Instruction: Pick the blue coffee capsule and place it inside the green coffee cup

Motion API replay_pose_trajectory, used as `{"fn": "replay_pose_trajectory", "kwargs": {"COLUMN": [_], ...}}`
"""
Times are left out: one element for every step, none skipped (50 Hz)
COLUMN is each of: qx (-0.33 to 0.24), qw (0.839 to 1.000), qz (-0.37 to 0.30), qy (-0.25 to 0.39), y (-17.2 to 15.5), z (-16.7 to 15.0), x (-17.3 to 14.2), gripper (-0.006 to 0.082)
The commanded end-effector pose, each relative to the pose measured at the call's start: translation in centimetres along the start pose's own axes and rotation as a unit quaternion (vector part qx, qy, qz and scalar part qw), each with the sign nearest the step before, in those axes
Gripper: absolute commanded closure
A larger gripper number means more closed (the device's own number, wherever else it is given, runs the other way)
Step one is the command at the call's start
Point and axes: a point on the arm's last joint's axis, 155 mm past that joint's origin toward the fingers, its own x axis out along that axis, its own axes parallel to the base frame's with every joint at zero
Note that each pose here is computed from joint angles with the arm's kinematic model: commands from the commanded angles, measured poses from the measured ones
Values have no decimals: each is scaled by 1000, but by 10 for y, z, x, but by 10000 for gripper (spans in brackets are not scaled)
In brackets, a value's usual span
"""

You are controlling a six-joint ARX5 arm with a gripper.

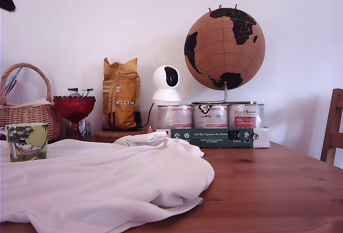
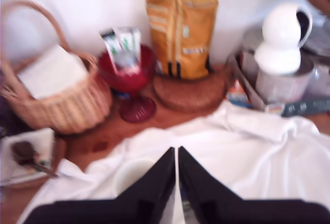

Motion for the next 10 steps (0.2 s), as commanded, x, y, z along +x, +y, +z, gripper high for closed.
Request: {"fn": "replay_pose_trajectory", "kwargs": {"qx": [2,2,2,3,3,3,3,3,3,2], "qw": [1000,1000,1000,999,999,999,999,999,999,998], "qz": [5,5,5,5,5,6,7,8,9,9], "qy": [-23,-27,-30,-34,-39,-43,-47,-50,-54,-56], "y": [-1,-2,-2,-3,-3,-4,-4,-4,-4,-4], "z": [6,8,9,10,11,12,13,14,15,16], "x": [-14,-18,-22,-26,-29,-32,-36,-39,-42,-44], "gripper": [787,787,787,787,786,787,786,786,787,787]}}
